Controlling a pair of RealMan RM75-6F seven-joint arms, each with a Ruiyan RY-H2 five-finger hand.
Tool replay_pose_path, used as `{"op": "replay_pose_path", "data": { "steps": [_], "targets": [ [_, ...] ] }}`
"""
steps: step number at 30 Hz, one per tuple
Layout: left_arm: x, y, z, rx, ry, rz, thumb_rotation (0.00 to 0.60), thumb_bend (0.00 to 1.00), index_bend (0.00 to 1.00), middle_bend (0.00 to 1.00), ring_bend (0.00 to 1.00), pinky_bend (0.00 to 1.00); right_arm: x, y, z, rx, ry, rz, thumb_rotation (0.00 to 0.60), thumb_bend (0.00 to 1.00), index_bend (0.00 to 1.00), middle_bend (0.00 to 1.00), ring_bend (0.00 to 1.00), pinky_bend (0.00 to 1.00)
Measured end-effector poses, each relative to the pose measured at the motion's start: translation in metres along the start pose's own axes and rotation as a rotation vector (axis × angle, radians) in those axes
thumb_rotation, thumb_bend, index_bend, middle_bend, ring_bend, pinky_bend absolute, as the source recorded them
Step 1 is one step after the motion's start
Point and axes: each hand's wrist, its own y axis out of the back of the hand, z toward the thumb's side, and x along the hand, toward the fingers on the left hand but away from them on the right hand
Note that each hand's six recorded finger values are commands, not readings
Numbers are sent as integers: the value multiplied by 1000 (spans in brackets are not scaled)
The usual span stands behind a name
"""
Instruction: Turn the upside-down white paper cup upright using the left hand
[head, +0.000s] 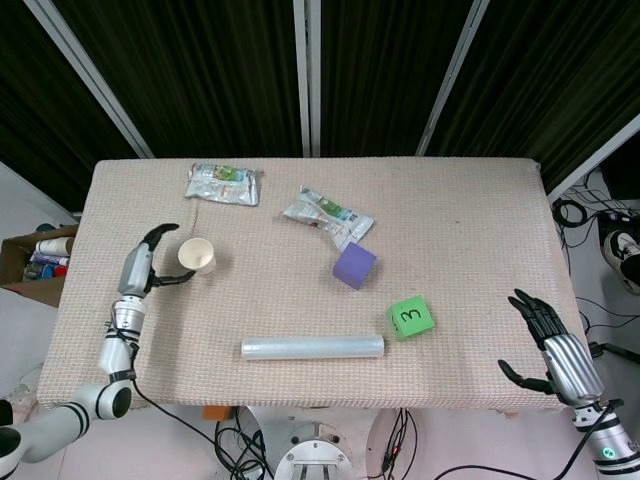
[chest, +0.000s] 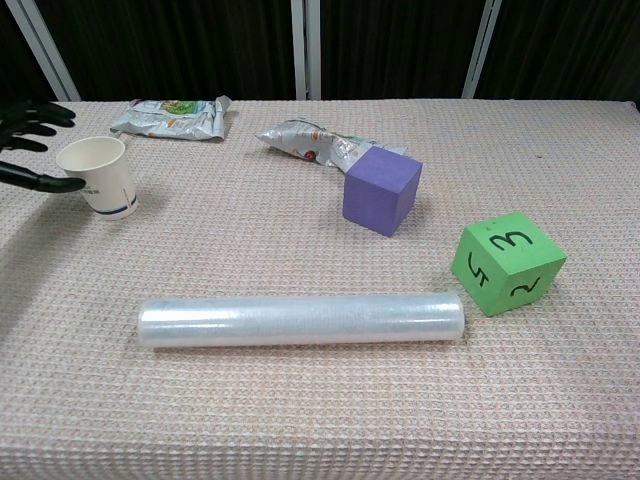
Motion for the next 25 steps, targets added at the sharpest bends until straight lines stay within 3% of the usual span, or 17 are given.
{"op": "replay_pose_path", "data": {
  "steps": [5, 13, 19, 25],
  "targets": [
    [-6, 36, 5, 102, -47, 79, 600, 54, 201, 186, 120, 165, 1, 3, -2, 7, -9, -6, 600, 231, 0, 10, 0, 0],
    [-35, 98, 9, 483, -6, 129, 600, 55, 216, 161, 120, 165, -3, 9, -21, 96, -100, 11, 600, 231, 0, 15, 0, 0],
    [-98, 146, 20, 647, 40, 192, 600, 54, 216, 161, 120, 164, -8, 14, -26, 64, -105, 6, 600, 231, 0, 14, 0, 0],
    [-163, 149, 11, 663, 93, 180, 600, 54, 216, 161, 120, 164, -8, 9, -17, 58, -59, 3, 600, 231, 0, 14, 0, 0]
  ]
}}
